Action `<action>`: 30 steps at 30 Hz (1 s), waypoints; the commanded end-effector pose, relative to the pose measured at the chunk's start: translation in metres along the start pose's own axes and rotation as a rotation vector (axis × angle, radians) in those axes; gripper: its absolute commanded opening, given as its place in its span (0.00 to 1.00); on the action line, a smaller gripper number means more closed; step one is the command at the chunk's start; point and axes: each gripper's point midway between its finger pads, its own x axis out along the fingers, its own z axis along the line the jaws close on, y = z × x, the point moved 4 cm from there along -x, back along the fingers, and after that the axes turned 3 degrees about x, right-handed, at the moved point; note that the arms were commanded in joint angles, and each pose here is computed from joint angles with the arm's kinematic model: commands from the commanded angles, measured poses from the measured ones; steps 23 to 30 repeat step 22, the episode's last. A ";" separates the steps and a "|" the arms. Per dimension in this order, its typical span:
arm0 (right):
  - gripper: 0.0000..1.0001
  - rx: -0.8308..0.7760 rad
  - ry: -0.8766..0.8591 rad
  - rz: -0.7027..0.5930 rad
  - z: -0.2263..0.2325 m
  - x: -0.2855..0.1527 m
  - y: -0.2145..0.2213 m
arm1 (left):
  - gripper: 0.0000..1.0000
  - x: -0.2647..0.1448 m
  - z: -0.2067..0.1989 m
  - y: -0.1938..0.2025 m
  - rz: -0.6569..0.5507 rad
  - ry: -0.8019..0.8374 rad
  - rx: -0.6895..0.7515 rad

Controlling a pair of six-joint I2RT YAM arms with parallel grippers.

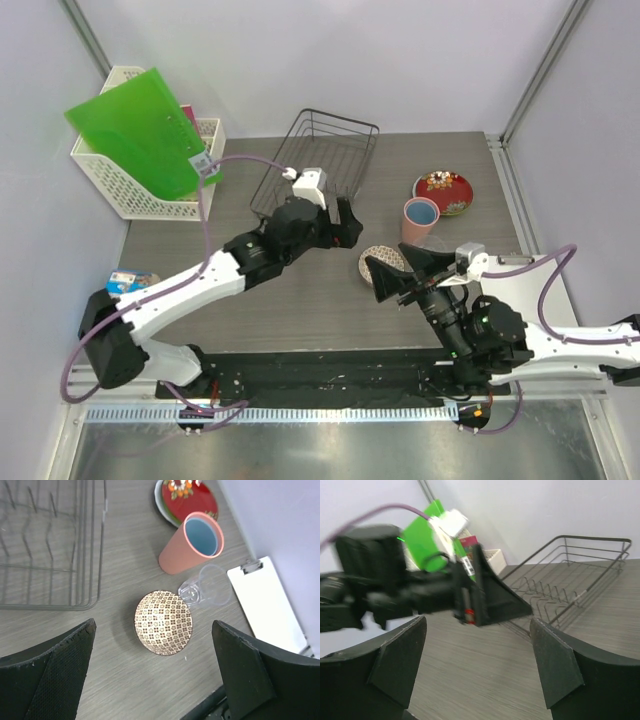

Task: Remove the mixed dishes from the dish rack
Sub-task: Reset both arms

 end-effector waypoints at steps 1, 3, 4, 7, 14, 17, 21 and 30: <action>0.92 -0.011 0.089 0.015 0.004 0.009 0.001 | 0.97 -0.046 0.012 -0.023 -0.029 -0.065 0.056; 0.93 -0.041 0.116 0.030 0.007 0.013 0.006 | 1.00 -0.060 0.025 -0.021 -0.023 -0.120 0.075; 0.94 -0.085 0.136 0.052 0.008 0.016 0.017 | 1.00 -0.072 0.039 -0.018 -0.006 -0.186 0.109; 0.94 -0.148 0.148 0.080 0.016 0.026 0.032 | 1.00 -0.095 0.066 -0.015 0.046 -0.335 0.176; 0.95 -0.146 0.131 0.152 0.029 0.066 0.056 | 1.00 -0.134 0.085 -0.010 0.059 -0.372 0.170; 0.94 -0.078 0.126 0.180 0.024 0.083 0.066 | 1.00 -0.137 0.089 -0.004 0.023 -0.345 0.144; 0.94 -0.076 0.127 0.190 0.026 0.095 0.072 | 1.00 -0.139 0.096 0.000 0.047 -0.392 0.141; 0.94 -0.087 0.128 0.194 0.028 0.097 0.073 | 1.00 -0.140 0.096 0.001 0.052 -0.395 0.142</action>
